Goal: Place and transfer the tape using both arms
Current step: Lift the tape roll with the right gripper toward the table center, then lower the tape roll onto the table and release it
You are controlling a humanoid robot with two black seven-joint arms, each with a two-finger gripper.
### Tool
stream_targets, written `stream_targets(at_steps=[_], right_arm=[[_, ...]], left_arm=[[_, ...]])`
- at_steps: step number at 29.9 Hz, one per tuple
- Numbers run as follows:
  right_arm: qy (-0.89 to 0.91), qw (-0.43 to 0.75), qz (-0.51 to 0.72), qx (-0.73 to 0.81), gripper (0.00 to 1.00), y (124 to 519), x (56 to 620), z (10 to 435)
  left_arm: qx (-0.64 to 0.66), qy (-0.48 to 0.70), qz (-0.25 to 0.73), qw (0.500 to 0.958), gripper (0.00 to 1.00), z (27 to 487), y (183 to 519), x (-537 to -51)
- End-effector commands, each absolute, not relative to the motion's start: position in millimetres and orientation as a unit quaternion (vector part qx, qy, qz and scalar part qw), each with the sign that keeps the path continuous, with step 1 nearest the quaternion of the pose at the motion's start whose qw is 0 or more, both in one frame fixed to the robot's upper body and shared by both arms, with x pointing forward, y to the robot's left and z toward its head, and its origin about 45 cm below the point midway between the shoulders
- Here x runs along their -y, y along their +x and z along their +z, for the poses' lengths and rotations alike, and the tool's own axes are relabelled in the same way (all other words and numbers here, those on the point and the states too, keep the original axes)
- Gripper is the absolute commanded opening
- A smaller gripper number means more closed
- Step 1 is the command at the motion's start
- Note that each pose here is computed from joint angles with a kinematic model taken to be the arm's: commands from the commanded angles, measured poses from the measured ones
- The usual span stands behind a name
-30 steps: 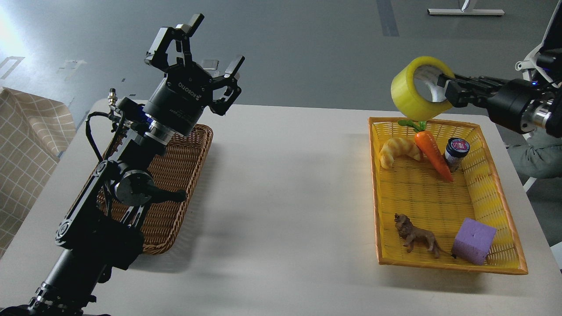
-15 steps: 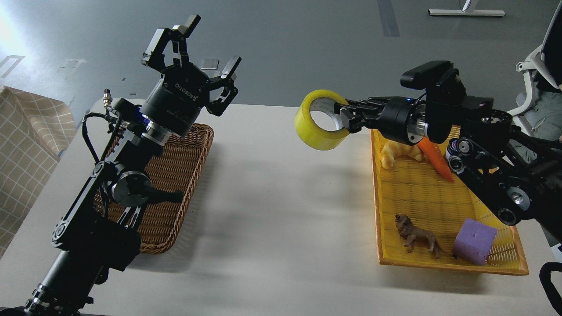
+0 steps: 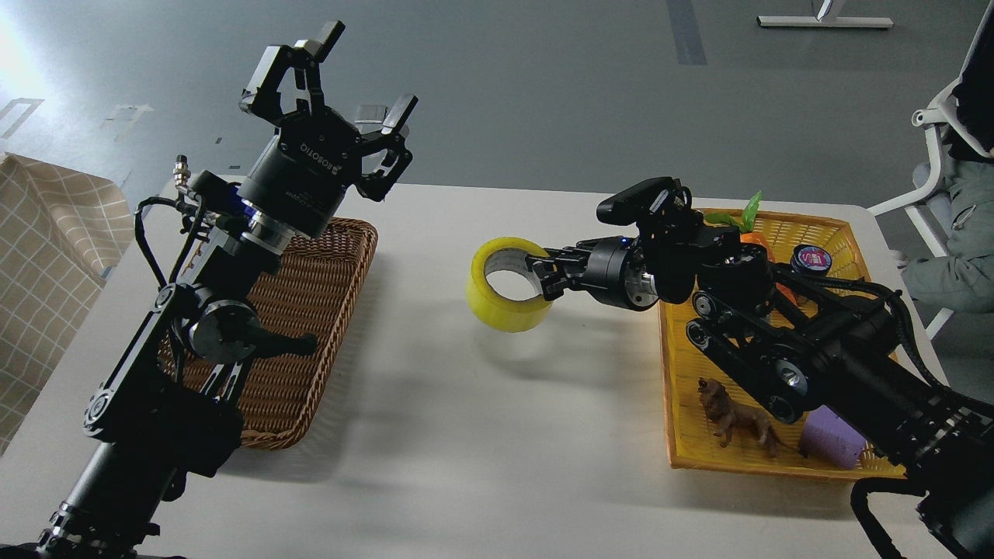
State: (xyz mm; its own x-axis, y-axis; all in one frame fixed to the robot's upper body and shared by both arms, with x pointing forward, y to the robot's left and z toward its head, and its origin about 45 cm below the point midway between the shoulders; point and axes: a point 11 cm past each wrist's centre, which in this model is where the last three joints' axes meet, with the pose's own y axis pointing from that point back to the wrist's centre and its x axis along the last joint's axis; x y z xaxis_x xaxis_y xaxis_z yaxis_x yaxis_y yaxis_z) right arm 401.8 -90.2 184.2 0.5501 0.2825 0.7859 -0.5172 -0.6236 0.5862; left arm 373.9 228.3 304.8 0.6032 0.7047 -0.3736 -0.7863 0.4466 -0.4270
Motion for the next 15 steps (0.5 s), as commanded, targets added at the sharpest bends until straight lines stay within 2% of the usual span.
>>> stream_targets(at_steps=[1, 15], right_arm=[[0.780, 0.425, 0.454, 0.070, 0.23, 393.6, 78.4, 170.4], [0.794, 0.427, 0.428, 0.062, 0.24, 381.8, 71.8, 148.3]], left_arm=[[-0.071, -0.289, 0.443, 0.846, 0.98, 304.2, 373.7, -230.8], [-0.070, -0.292, 0.446, 0.843, 0.98, 304.8, 373.8, -234.8]])
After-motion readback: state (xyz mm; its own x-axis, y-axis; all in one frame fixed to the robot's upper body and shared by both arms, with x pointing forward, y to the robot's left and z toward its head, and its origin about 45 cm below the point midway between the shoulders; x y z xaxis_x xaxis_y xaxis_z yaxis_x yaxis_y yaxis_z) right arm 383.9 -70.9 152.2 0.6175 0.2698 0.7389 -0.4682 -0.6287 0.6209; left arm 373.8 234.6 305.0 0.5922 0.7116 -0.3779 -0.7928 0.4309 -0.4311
